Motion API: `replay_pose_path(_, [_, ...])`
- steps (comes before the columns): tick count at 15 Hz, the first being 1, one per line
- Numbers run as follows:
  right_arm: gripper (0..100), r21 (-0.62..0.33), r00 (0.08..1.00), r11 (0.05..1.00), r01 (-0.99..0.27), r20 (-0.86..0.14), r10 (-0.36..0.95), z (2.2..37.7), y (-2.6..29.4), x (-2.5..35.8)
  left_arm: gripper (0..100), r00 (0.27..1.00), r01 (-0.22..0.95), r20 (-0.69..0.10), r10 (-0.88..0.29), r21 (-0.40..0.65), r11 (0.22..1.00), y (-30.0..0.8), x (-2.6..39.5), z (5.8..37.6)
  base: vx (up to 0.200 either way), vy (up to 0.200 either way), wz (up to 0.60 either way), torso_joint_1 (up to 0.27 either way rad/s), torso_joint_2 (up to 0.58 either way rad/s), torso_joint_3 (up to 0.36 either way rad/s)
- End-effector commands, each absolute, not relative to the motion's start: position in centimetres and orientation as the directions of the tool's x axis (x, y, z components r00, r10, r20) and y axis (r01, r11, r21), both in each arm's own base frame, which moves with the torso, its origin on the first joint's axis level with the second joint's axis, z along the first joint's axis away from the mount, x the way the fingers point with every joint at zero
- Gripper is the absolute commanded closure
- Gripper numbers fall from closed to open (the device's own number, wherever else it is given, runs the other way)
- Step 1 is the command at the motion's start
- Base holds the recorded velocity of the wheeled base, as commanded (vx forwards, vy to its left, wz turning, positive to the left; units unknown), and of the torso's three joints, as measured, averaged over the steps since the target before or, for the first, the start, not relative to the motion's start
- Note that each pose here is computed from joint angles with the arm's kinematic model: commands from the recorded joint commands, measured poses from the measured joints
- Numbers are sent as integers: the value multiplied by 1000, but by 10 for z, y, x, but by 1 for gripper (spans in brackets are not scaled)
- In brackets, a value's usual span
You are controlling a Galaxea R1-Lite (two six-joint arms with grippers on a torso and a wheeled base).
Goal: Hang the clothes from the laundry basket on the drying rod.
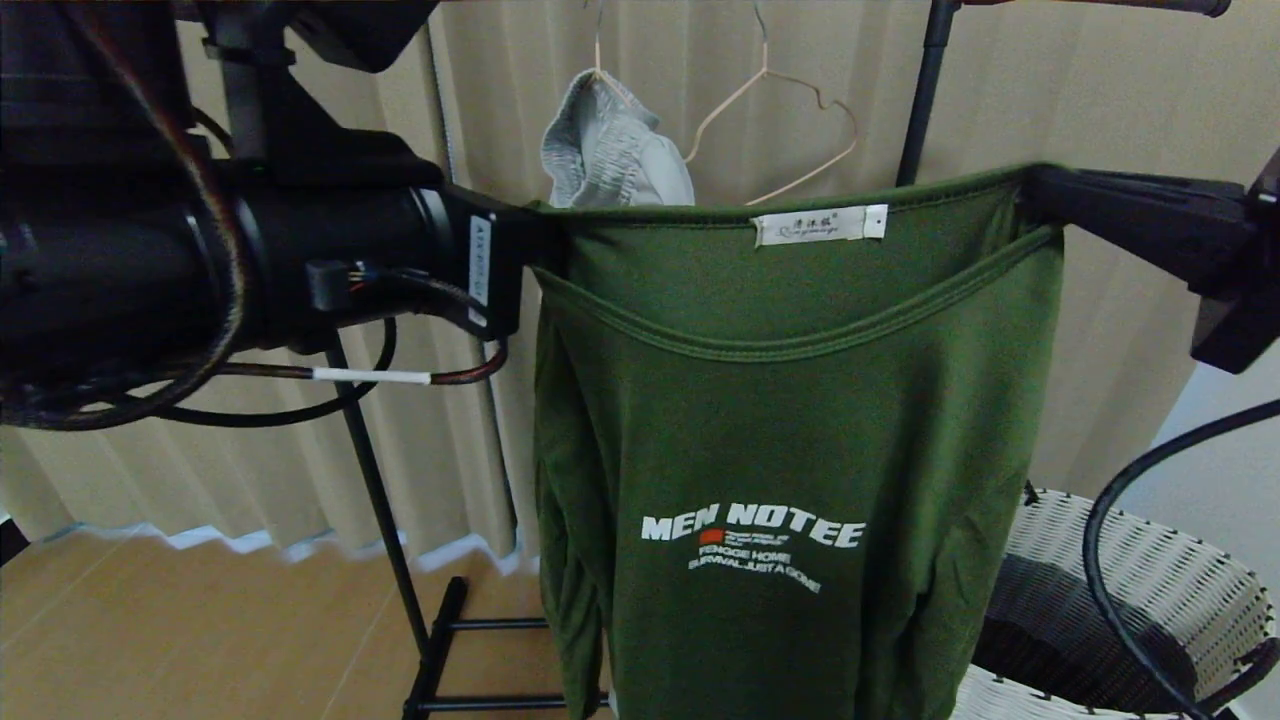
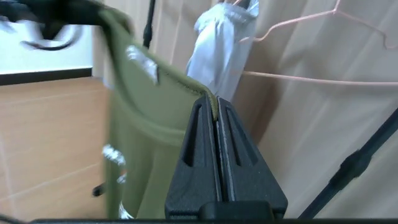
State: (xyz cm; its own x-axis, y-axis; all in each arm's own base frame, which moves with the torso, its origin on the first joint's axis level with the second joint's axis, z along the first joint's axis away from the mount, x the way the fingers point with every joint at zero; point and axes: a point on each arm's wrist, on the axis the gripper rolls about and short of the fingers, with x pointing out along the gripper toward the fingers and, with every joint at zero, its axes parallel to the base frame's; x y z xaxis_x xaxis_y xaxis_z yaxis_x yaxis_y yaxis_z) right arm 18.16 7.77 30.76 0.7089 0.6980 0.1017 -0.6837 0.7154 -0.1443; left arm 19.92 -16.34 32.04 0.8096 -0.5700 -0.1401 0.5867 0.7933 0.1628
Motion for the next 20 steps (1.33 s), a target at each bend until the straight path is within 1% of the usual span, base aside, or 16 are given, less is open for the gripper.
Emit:
replay_pose_path(1, [100,-134,727,731,-670,84,682,298,84,207,100,781,624,-104,-615,158,765,-143,171,333,0,0,0,0,0,0])
replay_pose_path(4, [100,-139,727,732,-667,97,680,302,85,210,100,777,628,-93,-622,159,761,-141,167,335,0,0,0,0,0,0])
replay_pose_path(7, [100,-140,735,741,-657,99,671,303,84,208,100,776,631,-113,-621,160,759,-143,169,328,0,0,0,0,0,0])
replay_pose_path(12, [100,-138,759,763,-631,96,645,302,83,209,100,784,620,-116,-610,186,762,-142,171,327,0,0,0,0,0,0])
replay_pose_path(14, [100,-138,761,766,-627,99,641,303,83,208,100,785,619,-99,-612,186,763,-142,170,329,0,0,0,0,0,0])
replay_pose_path(15, [100,-139,761,766,-627,101,641,303,83,208,100,786,615,-75,-613,185,766,-143,171,331,0,0,0,0,0,0])
replay_pose_path(17, [100,-139,761,766,-627,101,641,303,82,207,100,788,611,-54,-613,185,770,-142,170,334,0,0,0,0,0,0])
replay_pose_path(20, [100,-142,760,767,-626,108,641,305,82,206,100,788,610,-40,-615,184,770,-141,169,338,0,0,0,0,0,0])
